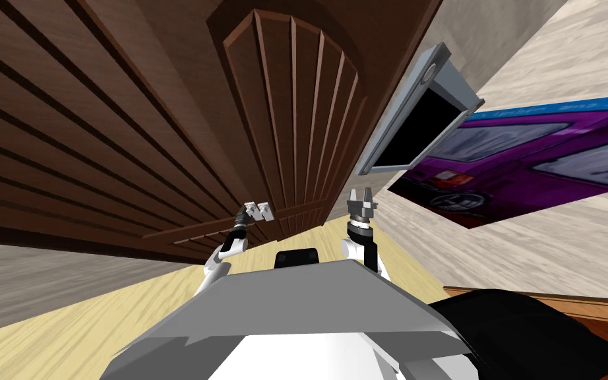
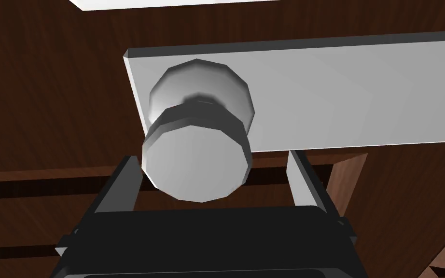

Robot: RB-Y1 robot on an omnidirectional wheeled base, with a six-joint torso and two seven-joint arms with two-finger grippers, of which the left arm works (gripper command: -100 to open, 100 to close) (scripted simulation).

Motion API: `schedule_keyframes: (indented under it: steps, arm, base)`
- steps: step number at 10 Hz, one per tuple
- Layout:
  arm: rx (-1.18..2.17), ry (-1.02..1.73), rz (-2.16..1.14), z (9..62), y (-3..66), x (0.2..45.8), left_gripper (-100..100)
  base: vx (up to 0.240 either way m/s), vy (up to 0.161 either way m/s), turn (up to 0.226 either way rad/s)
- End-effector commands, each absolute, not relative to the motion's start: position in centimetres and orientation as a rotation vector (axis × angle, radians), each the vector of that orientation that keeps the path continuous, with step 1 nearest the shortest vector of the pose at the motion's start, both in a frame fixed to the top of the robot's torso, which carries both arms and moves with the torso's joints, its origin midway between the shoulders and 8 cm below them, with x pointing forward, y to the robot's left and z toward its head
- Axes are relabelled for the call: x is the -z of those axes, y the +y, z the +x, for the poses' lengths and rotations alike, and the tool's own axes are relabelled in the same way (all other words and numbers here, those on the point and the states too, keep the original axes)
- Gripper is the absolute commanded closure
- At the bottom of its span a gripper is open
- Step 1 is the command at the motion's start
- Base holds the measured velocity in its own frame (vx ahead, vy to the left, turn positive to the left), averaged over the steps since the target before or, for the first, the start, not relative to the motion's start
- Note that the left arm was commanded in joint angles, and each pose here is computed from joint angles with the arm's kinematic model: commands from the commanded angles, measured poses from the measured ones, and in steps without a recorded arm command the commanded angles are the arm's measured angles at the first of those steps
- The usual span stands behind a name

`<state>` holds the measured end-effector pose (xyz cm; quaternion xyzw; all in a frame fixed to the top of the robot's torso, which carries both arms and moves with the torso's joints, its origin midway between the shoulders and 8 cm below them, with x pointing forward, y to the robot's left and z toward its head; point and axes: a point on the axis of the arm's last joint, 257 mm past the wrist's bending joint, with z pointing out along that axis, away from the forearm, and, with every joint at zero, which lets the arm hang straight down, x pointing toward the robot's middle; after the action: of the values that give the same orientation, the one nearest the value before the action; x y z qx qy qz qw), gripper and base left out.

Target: Pull the door open

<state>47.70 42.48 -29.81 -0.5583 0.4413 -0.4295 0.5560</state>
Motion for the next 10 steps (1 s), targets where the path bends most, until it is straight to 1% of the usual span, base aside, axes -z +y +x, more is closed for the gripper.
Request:
schedule_keyframes:
  steps: [1,2,7,9,10]
  arm:
    - [1.014,1.042,-1.318,47.7,42.5,29.8,-100]
    - [1.014,1.042,-1.318,47.7,42.5,29.8,100]
    - [1.014,1.042,-1.318,47.7,42.5,29.8,100]
    - [0.958,1.041,-1.339,46.0,45.2,30.8,100]
    - [0.955,1.038,-1.339,46.1,45.4,30.8,-100]
  base:
    - [0.070,-0.071,-0.028]
    - [-0.005,0.009,0.032]
    - [-0.013,0.009,-0.011]
    - [-0.128,0.103,0.141]
    - [-0.193,0.045,0.137]
